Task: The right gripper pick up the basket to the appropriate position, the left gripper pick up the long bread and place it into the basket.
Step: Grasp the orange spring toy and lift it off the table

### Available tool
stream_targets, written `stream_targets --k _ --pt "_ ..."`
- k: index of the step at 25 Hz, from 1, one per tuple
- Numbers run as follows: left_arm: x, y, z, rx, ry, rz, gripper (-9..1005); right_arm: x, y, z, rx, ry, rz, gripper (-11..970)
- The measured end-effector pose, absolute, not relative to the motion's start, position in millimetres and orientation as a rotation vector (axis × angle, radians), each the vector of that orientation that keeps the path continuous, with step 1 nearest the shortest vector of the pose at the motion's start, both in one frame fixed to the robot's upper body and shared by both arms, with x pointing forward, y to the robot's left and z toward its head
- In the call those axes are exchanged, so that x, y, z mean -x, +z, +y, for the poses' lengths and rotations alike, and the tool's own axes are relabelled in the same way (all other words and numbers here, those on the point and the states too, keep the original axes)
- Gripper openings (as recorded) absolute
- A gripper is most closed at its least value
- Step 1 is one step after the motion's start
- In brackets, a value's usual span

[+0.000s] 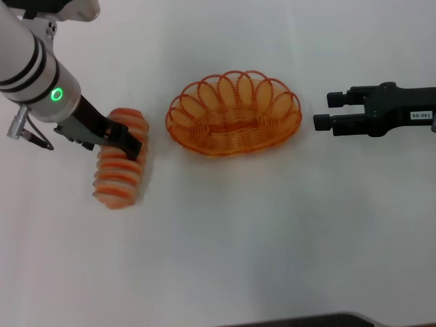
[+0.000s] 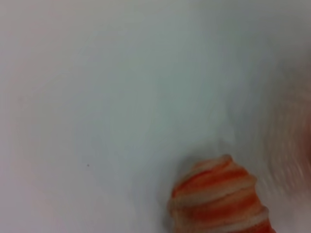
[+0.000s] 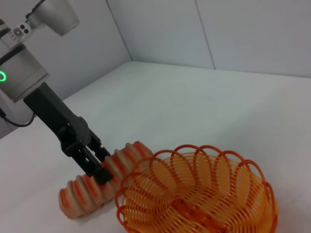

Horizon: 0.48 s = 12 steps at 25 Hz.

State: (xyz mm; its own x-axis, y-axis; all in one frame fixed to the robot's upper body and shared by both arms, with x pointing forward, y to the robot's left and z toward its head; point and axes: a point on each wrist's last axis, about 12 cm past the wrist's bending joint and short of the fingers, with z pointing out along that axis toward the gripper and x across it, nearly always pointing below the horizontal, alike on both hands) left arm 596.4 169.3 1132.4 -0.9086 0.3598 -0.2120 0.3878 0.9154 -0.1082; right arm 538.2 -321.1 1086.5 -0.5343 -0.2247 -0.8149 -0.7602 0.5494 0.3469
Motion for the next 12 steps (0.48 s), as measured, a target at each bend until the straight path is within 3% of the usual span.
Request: stream_targets --k 9,12 --pt "-591.7 1128.4 161.8 -0.643 -0.218 2.887 691 -537.9 1086.2 -320.5 0.790 0.928 2.045 747" --pt "-590.8 1128.1 159.9 -0.656 -0.236 2.885 607 -537.9 1086.3 -320.5 0.790 0.929 2.045 747"
